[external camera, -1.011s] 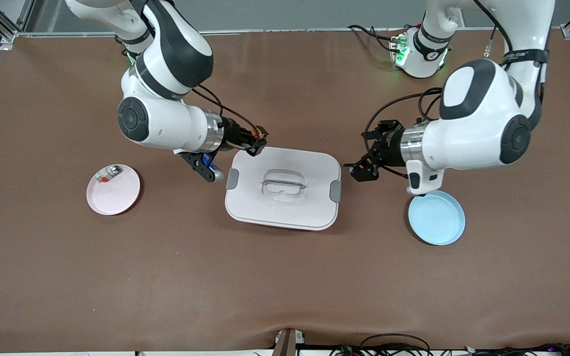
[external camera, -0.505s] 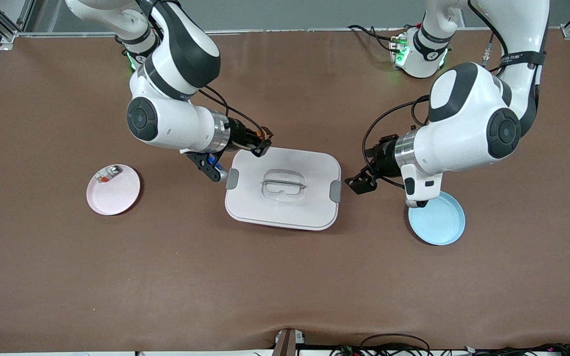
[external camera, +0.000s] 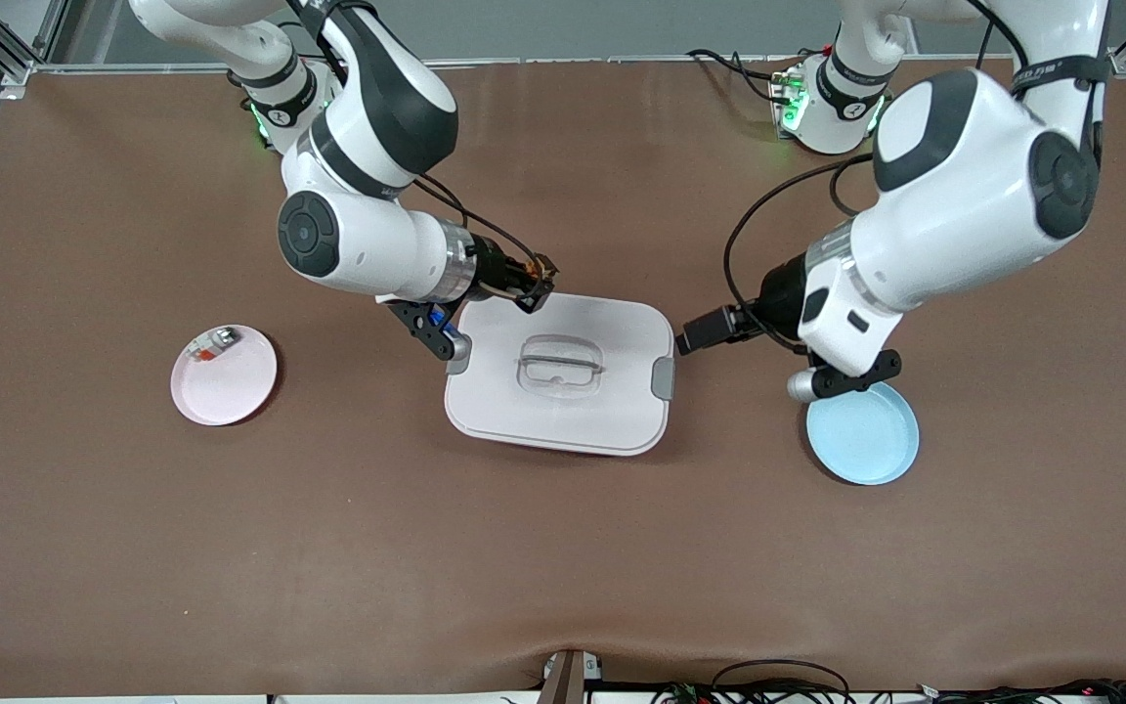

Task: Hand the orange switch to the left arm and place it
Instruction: 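Carry the switch over the box while the left gripper reaches it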

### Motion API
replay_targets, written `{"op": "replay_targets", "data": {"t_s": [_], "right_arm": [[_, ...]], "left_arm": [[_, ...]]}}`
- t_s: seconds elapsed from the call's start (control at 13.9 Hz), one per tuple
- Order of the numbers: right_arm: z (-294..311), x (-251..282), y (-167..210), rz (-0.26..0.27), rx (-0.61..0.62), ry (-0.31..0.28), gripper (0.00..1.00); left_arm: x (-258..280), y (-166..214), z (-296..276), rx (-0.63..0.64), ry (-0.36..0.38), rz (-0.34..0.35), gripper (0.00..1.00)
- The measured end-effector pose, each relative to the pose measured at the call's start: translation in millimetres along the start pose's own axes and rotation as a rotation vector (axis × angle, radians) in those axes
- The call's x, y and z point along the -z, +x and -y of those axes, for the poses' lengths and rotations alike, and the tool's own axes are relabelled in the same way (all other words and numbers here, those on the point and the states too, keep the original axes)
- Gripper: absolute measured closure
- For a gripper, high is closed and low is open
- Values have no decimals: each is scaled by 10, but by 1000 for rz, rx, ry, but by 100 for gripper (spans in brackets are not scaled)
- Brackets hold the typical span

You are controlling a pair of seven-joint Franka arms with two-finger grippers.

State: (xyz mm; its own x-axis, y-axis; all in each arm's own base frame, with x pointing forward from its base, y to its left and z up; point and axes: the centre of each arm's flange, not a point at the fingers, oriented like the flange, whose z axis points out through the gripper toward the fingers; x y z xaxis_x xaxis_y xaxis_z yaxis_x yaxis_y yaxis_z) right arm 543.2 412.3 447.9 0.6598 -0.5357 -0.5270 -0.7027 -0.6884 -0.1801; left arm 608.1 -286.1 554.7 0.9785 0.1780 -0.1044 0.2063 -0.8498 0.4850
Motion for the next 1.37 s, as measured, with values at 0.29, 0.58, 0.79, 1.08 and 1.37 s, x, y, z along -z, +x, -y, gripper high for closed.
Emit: {"op": "replay_targets", "data": {"t_s": [0.29, 0.58, 0.79, 1.08, 1.37], "right_arm": [[64, -60, -22, 2, -9, 0, 60], [114, -283, -41, 1, -3, -8, 60], [205, -168, -102, -9, 15, 29, 60], [418, 6, -244, -34, 64, 120, 60], [545, -38, -356, -68, 226, 178, 60]], "left_arm": [[-27, -47, -28, -299, -13, -12, 0], [-316, -76, -78, -643, -6, -52, 0], [-422, -54, -89, -853, -7, -96, 0], [-807, 69, 93, -999, -191, -151, 0], [-939, 148, 320, -1052, -407, -251, 0]]}}
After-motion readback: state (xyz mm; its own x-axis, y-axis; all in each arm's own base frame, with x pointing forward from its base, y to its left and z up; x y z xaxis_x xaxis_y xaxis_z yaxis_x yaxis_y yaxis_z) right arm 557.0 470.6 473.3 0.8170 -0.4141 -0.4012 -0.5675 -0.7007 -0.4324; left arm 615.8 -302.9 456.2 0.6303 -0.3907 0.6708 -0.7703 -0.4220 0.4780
